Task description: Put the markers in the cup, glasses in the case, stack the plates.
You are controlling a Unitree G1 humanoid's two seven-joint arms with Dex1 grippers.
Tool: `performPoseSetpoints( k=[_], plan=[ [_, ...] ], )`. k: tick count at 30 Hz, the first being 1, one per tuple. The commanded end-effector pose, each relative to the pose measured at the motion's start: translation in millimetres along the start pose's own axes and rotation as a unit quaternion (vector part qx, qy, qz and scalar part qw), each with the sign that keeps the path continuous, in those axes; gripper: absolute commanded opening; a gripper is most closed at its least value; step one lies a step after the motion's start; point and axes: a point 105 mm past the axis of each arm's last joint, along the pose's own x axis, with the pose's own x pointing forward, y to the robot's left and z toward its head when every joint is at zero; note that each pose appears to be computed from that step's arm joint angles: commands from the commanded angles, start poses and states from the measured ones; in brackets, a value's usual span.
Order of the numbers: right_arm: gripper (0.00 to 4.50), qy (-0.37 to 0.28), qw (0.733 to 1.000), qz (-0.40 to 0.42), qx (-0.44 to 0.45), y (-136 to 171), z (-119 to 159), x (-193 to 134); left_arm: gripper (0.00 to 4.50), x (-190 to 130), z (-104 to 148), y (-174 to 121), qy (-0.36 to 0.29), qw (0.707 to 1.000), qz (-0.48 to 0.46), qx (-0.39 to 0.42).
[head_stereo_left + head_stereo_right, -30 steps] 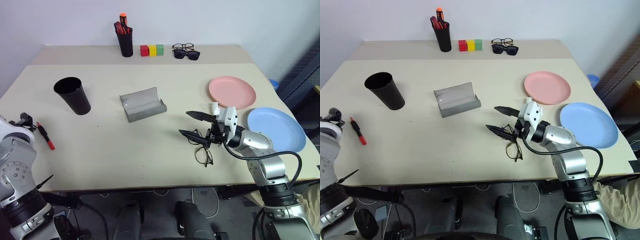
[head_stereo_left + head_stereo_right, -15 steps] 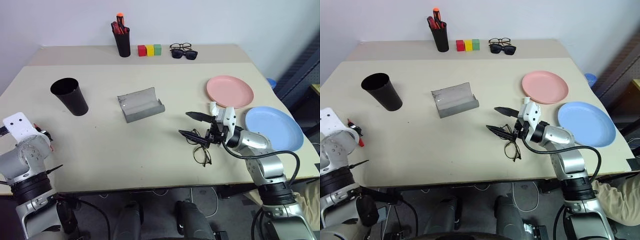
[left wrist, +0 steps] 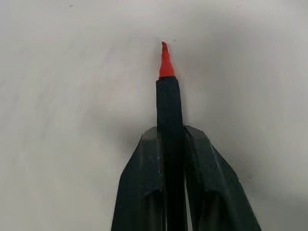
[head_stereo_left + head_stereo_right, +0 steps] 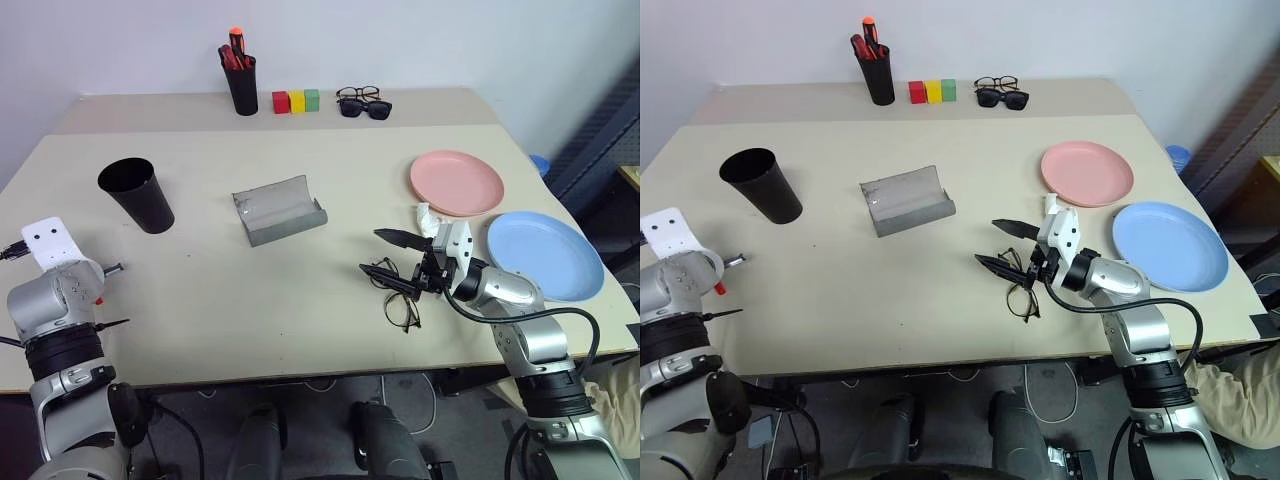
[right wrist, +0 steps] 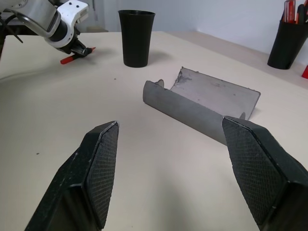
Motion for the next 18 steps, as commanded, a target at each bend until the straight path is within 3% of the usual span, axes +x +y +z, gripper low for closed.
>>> performPoseSetpoints(
  k=[1,4,8,10,12,13,16,18],
  plan=[
    [3.45,-0.021,0.999,0.000,-0.028,-0.2,17.0,3.3,0.05,-19.9,-1.9,-19.1,-0.023,0.993,-0.116,-0.024],
    [3.45,-0.021,0.999,0.000,-0.029,-1.5,18.6,4.8,0.05,-72.0,0.3,-48.1,-0.086,0.954,-0.283,0.044],
    [3.45,-0.019,0.999,0.000,-0.032,-5.5,18.4,5.4,0.05,-145.7,-33.9,-76.7,-0.084,0.855,-0.475,0.188],
    [3.45,-0.019,0.999,-0.001,-0.033,-7.5,19.0,5.9,0.05,-164.7,-38.8,-86.9,-0.103,0.817,-0.514,0.239],
    [3.45,-0.020,0.999,-0.002,-0.035,-8.4,19.3,6.0,0.05,-172.2,-31.1,-95.7,-0.140,0.800,-0.527,0.250],
    [3.45,-0.022,0.999,-0.005,-0.035,-9.4,19.6,5.8,0.05,-171.9,-15.3,-104.8,-0.186,0.798,-0.519,0.243],
    [3.45,-0.027,0.999,-0.012,-0.034,-11.3,19.1,4.8,0.05,-186.8,59.5,-133.0,-0.401,0.767,-0.475,0.158],
    [3.45,-0.027,0.999,-0.014,-0.034,-10.9,17.2,3.6,0.05,-187.2,93.9,-139.3,-0.486,0.761,-0.415,0.112]
  ],
)
